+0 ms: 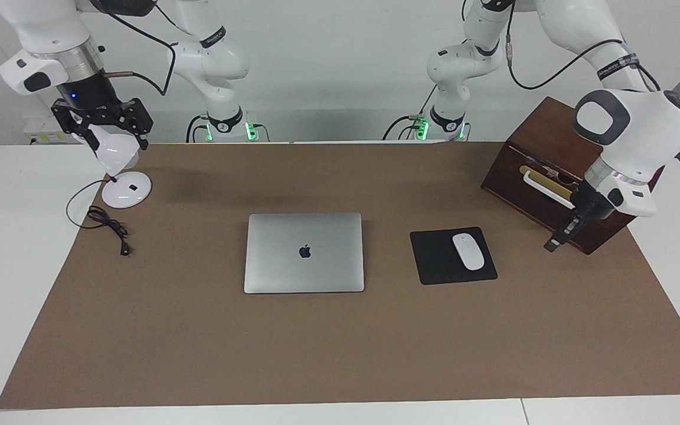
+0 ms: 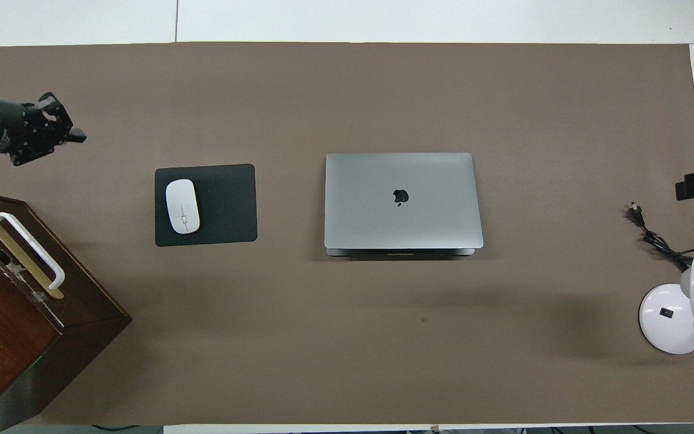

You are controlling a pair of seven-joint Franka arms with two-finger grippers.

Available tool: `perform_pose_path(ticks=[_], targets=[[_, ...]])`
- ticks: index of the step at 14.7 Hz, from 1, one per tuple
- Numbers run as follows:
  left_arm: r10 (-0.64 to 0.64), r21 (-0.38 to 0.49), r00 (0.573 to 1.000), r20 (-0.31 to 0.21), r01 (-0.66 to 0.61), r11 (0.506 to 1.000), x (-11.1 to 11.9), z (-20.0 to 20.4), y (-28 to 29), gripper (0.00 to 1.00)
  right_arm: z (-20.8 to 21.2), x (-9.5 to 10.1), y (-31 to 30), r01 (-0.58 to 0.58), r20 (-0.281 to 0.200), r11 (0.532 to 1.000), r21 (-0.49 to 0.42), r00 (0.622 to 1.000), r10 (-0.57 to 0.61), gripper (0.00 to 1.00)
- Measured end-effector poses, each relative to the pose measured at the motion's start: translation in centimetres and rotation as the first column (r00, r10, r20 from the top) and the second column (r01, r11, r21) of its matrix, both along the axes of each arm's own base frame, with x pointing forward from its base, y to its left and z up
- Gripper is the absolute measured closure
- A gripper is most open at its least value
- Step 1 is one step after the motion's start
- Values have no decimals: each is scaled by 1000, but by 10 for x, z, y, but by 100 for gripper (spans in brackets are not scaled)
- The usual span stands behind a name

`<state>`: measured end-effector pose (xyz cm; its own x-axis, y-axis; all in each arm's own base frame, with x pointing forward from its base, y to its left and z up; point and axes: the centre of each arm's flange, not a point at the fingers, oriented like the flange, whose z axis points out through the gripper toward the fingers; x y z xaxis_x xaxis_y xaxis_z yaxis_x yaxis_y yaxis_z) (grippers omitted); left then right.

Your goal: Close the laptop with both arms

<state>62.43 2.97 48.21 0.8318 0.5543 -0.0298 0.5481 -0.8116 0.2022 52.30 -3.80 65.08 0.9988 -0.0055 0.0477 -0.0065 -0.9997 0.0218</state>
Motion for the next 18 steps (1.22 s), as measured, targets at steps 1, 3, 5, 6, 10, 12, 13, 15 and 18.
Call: perform_pose_path(ticks=[1,3,5,6,10,12,13,15,18], targets=[[-44,43,998,-45,46,998,-8,2,0,99,1,0,1,0,1,1000,-1,1000,0,0],[-126,80,988,-91,134,988,-19,9,2,83,3,-1,3,-2,5,1000,-2,1000,2,0],[-176,100,977,-123,189,977,-29,18,3,63,4,-2,4,-3,7,1000,-3,1000,3,0],[-192,118,973,-125,207,971,-32,24,4,50,3,-2,4,-3,6,1000,-3,1000,3,0],[-245,142,961,-129,263,954,-47,51,3,8,2,-2,3,-2,4,1000,-2,1000,2,0],[-298,130,941,-160,319,939,-55,59,-7,0,-1,0,2,-1,-2,1000,-2,1000,1,0],[-325,125,930,-170,348,929,-57,62,-17,0,-4,2,2,-1,-8,1000,-1,1000,1,0],[-383,119,904,-189,408,905,-65,67,-47,0,-9,5,1,0,-17,1000,1,1000,0,0],[-462,119,864,-199,490,864,-82,73,-64,0,-9,9,-2,4,-16,1000,1,1000,-4,0]])
